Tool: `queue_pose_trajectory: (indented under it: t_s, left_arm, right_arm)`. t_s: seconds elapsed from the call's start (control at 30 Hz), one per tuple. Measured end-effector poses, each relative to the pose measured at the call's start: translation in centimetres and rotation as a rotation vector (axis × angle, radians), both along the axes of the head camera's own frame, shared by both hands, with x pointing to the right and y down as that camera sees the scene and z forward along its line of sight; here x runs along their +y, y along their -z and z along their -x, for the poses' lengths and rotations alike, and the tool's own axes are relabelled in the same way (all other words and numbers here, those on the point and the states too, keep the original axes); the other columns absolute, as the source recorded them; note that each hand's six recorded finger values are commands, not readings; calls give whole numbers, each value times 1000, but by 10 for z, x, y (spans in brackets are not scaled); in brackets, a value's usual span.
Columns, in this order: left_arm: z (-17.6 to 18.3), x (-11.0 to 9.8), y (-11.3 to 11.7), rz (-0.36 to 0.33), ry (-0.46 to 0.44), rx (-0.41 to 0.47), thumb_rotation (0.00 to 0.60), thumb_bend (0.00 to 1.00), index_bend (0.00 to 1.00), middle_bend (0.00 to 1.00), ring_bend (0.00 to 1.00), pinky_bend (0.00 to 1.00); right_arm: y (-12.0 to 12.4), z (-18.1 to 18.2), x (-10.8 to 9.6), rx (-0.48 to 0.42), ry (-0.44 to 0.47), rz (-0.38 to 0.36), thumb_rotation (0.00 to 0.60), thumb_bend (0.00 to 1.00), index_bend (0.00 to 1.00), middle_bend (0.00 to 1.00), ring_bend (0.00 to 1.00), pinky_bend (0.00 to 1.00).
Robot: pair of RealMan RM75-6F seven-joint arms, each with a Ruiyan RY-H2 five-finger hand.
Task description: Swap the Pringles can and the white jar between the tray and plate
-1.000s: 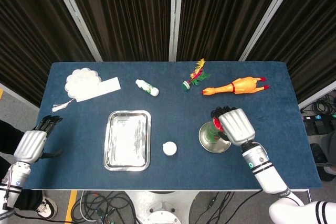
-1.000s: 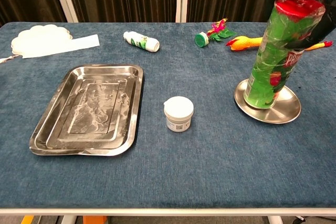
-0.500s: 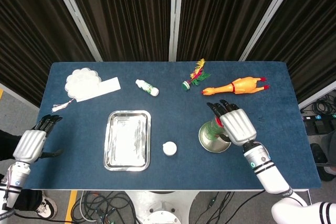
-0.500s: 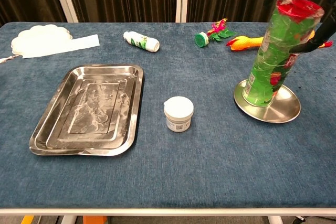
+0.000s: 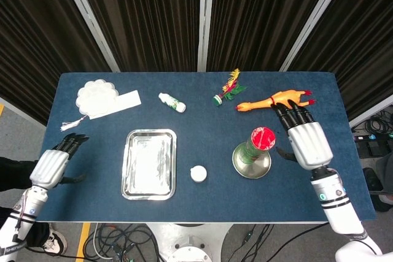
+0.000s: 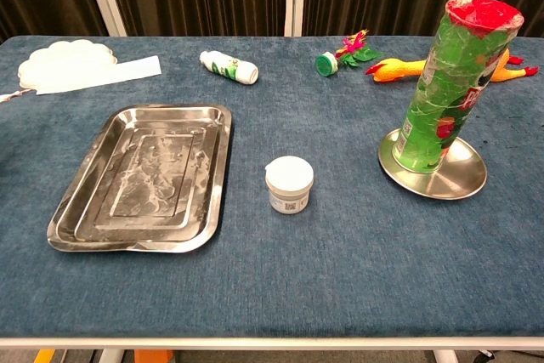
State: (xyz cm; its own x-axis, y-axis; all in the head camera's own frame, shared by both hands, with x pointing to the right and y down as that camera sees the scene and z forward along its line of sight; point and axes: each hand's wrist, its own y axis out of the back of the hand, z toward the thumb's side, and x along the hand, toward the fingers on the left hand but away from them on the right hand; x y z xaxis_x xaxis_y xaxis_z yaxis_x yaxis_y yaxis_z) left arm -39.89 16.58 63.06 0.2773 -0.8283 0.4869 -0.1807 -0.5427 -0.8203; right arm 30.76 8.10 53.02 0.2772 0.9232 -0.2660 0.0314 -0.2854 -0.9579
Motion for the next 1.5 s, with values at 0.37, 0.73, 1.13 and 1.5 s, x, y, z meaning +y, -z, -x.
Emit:
queue_pose_trajectory:
  t_s: [0.37, 0.73, 1.13, 1.5]
  left_arm:
    - [-90, -16, -3, -31, -244, 160, 600, 91, 127, 103, 44, 304]
    - [-201, -25, -17, -43, -552, 250, 600, 121, 150, 116, 46, 304]
    - [-266, -12, -43, -7, -764, 242, 600, 224, 168, 138, 71, 305]
    - [-295, -5, -67, -7, -880, 200, 600, 270, 176, 157, 87, 310]
  right_arm:
    - [7, -67, -11, -30, -166, -65, 600, 12, 0, 72, 0, 145]
    - [8, -85, -20, -110, -229, -45, 600, 11, 0, 50, 0, 142]
    - [6, -101, -20, -137, -260, -25, 600, 15, 0, 52, 0, 142]
    - [5, -114, -19, -155, -289, -14, 600, 19, 0, 51, 0, 141]
